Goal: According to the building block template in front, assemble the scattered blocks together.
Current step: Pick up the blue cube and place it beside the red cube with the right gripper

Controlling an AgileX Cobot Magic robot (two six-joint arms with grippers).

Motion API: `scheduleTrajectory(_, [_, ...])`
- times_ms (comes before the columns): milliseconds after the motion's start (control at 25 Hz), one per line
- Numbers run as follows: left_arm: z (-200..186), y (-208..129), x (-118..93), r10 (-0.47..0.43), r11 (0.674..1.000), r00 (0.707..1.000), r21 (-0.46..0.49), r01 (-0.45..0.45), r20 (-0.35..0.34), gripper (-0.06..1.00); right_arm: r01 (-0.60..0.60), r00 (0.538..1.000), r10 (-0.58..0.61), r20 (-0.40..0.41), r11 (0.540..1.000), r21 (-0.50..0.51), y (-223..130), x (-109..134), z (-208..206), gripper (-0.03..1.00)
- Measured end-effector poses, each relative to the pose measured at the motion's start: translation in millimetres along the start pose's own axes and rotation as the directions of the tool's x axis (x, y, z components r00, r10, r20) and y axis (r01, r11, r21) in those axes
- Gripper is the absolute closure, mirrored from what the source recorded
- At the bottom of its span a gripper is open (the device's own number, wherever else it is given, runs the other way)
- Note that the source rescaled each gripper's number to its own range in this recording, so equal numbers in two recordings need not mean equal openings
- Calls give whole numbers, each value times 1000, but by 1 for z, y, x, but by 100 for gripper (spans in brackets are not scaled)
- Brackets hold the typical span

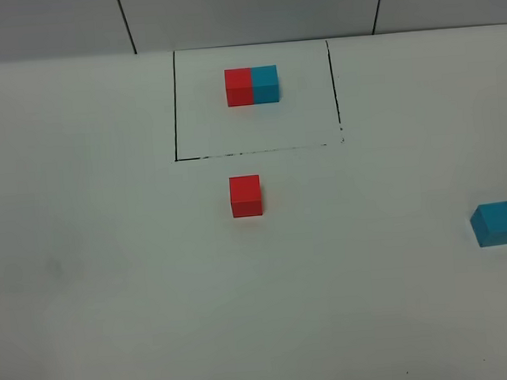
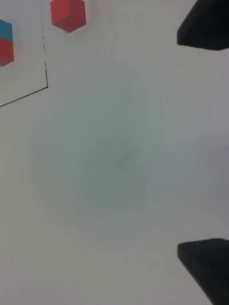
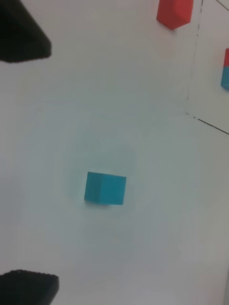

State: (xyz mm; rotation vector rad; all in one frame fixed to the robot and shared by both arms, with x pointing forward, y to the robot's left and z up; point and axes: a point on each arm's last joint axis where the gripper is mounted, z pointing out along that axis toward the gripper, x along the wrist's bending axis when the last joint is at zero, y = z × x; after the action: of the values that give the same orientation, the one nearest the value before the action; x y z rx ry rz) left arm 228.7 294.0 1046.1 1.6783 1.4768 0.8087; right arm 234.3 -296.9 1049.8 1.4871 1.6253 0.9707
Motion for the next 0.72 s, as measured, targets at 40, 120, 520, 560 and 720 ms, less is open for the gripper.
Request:
scheduleTrajectory(40, [0, 0, 0, 0, 1000, 1000, 0, 0, 0, 9, 0, 1000, 0, 0, 1000, 0, 0, 0, 0, 6])
scheduleTrajectory(120, [0, 0, 0, 0, 1000, 1000, 0, 0, 0, 9, 0, 1000, 0, 0, 1000, 0, 0, 0, 0, 6])
scheduleTrajectory(520, [0, 0, 0, 0, 1000, 1000, 0, 0, 0, 9, 0, 1000, 0, 0, 1000, 0, 0, 0, 0, 6])
scheduleTrajectory(560, [0, 0, 0, 0, 1000, 1000, 0, 0, 0, 9, 0, 1000, 0, 0, 1000, 0, 0, 0, 0, 6])
scheduleTrajectory(720, [0, 0, 0, 0, 1000, 1000, 0, 0, 0, 9, 0, 1000, 0, 0, 1000, 0, 0, 0, 0, 6])
